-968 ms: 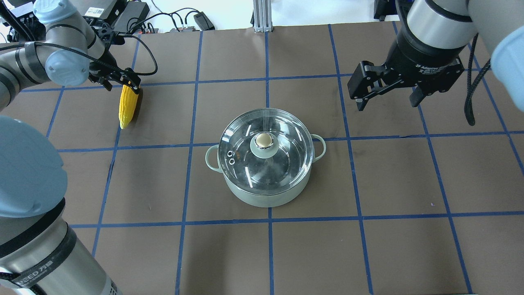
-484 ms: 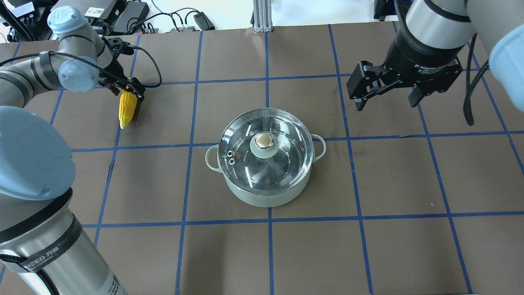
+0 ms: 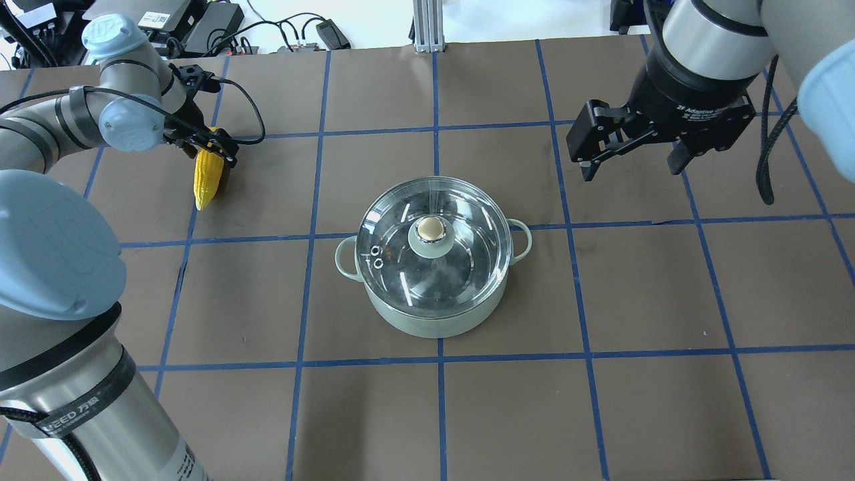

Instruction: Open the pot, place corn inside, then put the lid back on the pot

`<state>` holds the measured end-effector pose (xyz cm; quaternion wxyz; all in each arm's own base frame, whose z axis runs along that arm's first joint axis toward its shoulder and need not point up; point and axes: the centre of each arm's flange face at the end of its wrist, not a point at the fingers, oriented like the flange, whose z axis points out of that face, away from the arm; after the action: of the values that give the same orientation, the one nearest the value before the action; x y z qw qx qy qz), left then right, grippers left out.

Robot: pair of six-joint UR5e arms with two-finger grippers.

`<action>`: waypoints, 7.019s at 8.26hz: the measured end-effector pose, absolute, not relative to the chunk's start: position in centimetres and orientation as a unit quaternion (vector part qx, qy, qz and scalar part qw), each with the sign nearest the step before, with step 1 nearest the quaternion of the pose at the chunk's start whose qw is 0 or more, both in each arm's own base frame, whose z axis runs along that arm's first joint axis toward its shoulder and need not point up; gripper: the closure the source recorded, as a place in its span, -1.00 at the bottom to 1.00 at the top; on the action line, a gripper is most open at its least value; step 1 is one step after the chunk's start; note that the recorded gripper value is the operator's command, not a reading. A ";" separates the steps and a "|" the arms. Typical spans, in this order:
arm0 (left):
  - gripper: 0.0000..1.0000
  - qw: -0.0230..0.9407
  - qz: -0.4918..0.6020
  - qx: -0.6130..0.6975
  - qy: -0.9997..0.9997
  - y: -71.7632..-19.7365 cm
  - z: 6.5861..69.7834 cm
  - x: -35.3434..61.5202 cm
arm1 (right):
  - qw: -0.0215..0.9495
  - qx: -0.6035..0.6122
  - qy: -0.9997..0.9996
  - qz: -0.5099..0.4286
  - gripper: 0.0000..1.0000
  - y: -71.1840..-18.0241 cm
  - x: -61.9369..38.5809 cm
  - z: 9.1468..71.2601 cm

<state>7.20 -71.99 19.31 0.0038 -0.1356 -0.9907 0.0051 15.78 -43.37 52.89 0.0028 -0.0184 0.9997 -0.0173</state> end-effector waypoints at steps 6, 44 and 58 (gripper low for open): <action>1.00 -0.004 0.013 -0.094 -0.995 -72.4 20.4 7.6 | 0.003 -0.016 1.000 -0.013 -1.00 -43.3 15.7 52.8; 1.00 0.004 0.002 0.026 -1.000 -58.0 47.0 -9.8 | 0.003 0.045 0.999 0.025 0.74 -47.2 37.7 34.0; 1.00 0.055 -0.057 -0.037 -0.996 -51.6 40.5 -28.9 | 0.016 0.059 0.998 -0.005 0.77 -45.4 15.4 51.0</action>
<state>-28.88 -51.60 40.46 0.0547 -0.0370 -0.9962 -0.0574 15.35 -45.41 50.99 0.0156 0.0588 0.9981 -0.0047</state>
